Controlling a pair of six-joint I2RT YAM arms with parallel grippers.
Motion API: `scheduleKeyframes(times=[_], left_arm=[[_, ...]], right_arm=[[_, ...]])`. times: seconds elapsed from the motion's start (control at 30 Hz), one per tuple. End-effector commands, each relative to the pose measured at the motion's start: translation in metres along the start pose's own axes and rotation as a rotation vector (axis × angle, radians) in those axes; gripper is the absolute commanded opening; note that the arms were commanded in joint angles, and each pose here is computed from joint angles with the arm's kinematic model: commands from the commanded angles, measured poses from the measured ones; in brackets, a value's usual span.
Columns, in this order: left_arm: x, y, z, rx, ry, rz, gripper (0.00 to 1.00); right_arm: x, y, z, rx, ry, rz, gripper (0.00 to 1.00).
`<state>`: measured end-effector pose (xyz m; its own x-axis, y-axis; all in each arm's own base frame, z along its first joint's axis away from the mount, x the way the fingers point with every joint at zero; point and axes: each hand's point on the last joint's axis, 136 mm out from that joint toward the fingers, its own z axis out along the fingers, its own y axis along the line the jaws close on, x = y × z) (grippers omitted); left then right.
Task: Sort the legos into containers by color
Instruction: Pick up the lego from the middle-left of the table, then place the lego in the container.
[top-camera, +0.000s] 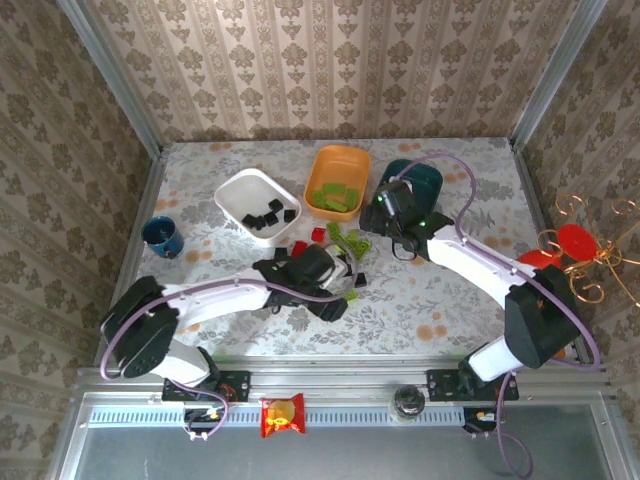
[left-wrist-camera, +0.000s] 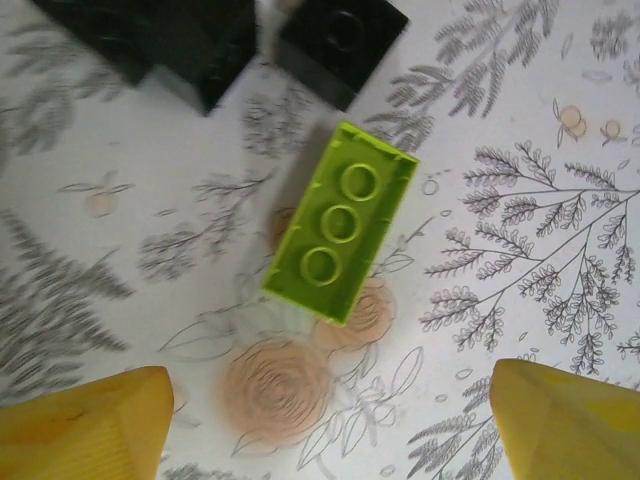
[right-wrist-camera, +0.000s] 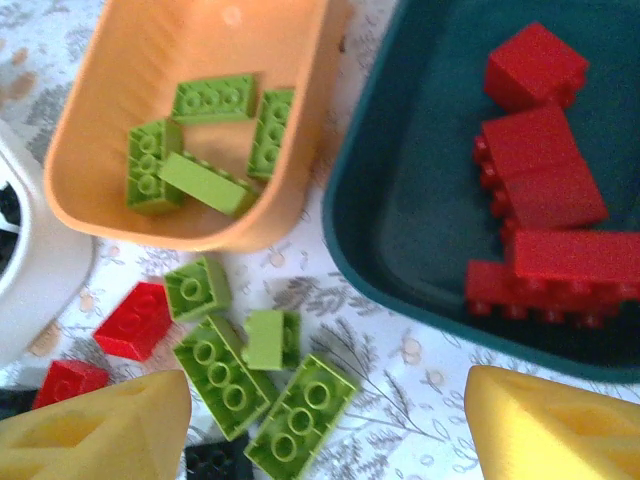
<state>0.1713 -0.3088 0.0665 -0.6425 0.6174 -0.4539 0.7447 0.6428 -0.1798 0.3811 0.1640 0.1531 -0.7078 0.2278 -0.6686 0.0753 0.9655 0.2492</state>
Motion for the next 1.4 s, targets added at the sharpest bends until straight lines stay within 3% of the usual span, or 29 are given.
scheduleKeyframes(times=[0.0, 0.47, 0.73, 0.97, 1.1, 1.23, 1.37], left_arm=[[-0.014, -0.014, 0.009, 0.007, -0.006, 0.102, 0.82], [-0.018, -0.001, 0.056, -0.106, 0.074, 0.177, 0.7], [-0.008, 0.0, 0.067, -0.095, 0.101, 0.159, 0.54], [-0.011, -0.005, 0.047, -0.072, 0.043, 0.128, 0.39], [-0.02, -0.01, 0.026, -0.037, -0.018, 0.093, 0.37], [-0.049, -0.005, -0.008, 0.009, -0.139, 0.021, 0.36], [-0.103, 0.029, -0.048, -0.02, -0.329, -0.086, 0.36]], right_arm=[[-0.019, -0.005, -0.016, -0.002, -0.082, 0.055, 0.74], [-0.017, -0.021, -0.028, 0.017, -0.104, 0.068, 0.74], [-0.019, -0.032, -0.035, 0.029, -0.123, 0.081, 0.75], [-0.019, -0.037, -0.037, 0.04, -0.13, 0.09, 0.75], [-0.015, -0.04, -0.037, 0.043, -0.126, 0.102, 0.75], [-0.013, -0.042, -0.04, 0.034, -0.131, 0.117, 0.75], [-0.007, -0.045, -0.041, 0.032, -0.127, 0.13, 0.75]])
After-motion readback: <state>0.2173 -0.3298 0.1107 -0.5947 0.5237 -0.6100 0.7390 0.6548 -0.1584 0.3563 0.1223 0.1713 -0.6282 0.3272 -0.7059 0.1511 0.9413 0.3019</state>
